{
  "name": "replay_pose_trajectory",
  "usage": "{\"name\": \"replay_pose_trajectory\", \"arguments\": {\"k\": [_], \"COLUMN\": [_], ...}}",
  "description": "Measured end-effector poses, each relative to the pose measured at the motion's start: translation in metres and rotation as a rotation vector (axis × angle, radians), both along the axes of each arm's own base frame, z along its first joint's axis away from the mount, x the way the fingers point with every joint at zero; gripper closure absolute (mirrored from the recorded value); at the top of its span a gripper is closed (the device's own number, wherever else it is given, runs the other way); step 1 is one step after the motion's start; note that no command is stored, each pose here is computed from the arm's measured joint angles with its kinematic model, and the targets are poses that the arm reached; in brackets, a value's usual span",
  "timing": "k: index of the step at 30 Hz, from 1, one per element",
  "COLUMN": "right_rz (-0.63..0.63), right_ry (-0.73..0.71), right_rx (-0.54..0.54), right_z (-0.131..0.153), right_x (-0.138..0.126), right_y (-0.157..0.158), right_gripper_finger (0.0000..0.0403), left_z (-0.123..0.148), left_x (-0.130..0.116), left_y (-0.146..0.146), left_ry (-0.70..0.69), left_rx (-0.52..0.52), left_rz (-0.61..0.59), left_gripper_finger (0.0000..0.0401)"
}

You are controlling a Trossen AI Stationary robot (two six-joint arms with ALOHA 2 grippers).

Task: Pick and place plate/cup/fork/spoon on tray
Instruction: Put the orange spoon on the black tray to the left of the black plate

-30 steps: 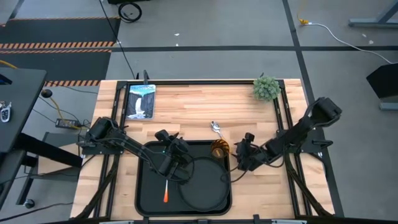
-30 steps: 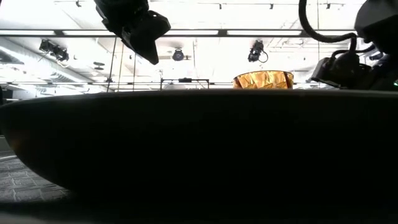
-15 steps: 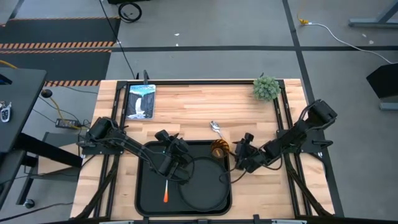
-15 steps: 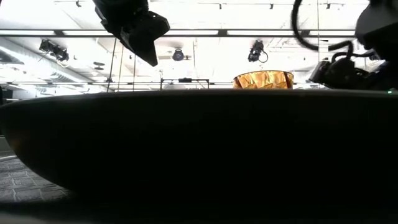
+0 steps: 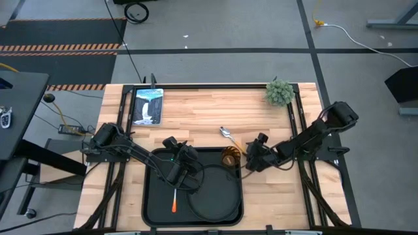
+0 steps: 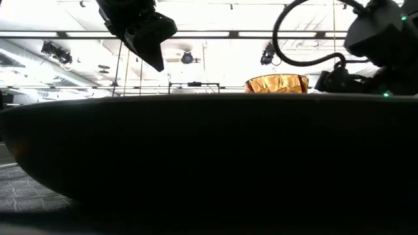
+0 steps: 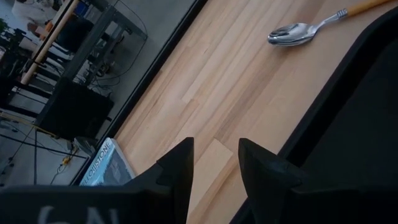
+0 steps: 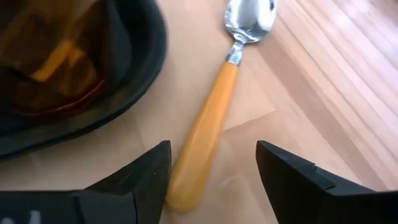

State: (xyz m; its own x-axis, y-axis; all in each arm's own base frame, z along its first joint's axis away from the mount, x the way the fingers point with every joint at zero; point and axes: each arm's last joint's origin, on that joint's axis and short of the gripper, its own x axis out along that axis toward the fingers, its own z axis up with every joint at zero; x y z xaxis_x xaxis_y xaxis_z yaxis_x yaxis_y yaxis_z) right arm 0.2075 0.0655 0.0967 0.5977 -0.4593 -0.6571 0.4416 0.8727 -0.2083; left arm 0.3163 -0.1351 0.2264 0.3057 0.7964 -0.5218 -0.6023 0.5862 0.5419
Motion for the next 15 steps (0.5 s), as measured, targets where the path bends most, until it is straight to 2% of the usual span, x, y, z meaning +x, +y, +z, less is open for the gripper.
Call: {"name": "replay_pose_trajectory", "arguments": {"k": [3,9,15], "right_rz": [0.006,0.023,0.010], "right_ry": [-0.017,-0.052,-0.059], "right_rx": [0.025,0.144,0.139], "right_z": [0.003,-0.001,-0.005], "right_x": [-0.001,-0.006,-0.010], "right_y": [-0.007,-0.019,-0.022], "right_gripper_finger": [0.0169,0.0177,0.0186], "left_z": [0.000,0.000,0.000], "left_x": [0.000,0.000,0.000], "left_y": [0.000,0.000,0.000], "left_ry": [0.000,0.003,0.003], "left_rx": [-0.001,-0.003,-0.003], "left_rz": [0.000,0.000,0.000], "left_gripper_finger": [0.0266,0.0266,0.0266]}}
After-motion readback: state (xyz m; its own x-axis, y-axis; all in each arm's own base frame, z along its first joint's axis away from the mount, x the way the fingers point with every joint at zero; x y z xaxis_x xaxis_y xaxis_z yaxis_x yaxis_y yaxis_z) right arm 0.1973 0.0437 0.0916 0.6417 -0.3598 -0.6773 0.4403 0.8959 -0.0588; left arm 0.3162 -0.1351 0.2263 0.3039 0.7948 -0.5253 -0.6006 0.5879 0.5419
